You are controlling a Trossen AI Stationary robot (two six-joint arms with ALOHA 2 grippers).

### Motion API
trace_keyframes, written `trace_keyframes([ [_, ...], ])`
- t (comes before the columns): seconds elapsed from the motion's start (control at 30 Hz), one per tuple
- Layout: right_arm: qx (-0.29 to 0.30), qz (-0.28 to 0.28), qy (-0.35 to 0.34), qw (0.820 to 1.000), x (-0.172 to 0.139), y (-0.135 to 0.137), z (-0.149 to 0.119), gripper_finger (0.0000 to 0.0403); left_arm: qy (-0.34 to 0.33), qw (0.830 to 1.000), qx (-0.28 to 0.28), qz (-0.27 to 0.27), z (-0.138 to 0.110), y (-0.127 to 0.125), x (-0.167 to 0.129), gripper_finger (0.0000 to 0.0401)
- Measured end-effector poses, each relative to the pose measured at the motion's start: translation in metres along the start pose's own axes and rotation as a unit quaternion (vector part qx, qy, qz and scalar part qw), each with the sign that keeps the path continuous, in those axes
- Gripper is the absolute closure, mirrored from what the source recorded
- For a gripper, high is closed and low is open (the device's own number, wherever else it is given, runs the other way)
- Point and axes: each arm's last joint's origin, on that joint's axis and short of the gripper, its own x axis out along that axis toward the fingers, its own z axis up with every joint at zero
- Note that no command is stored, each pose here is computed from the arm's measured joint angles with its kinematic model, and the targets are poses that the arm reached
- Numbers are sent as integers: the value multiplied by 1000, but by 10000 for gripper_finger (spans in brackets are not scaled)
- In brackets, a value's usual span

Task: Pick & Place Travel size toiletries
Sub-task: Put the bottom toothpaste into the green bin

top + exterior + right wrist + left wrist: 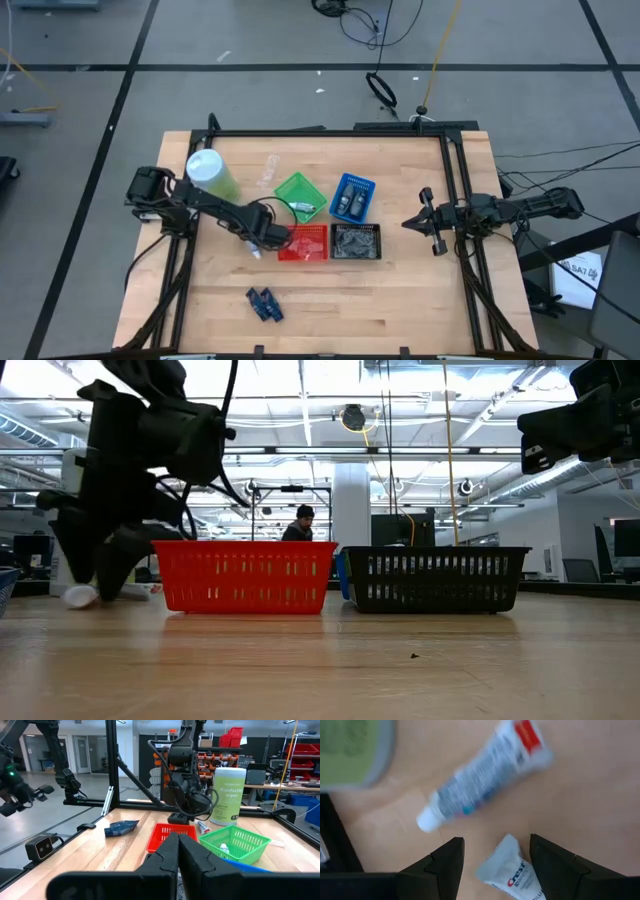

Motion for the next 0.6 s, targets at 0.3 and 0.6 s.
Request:
trace_keyframes([
  [0.3,0,0,0,1000,0,0,0,403,17,999,36,-23,-10,-5,-2,178],
  [0.6,0,0,0,1000,0,0,0,403,11,994,-82,-74,-29,3,-25,178],
])
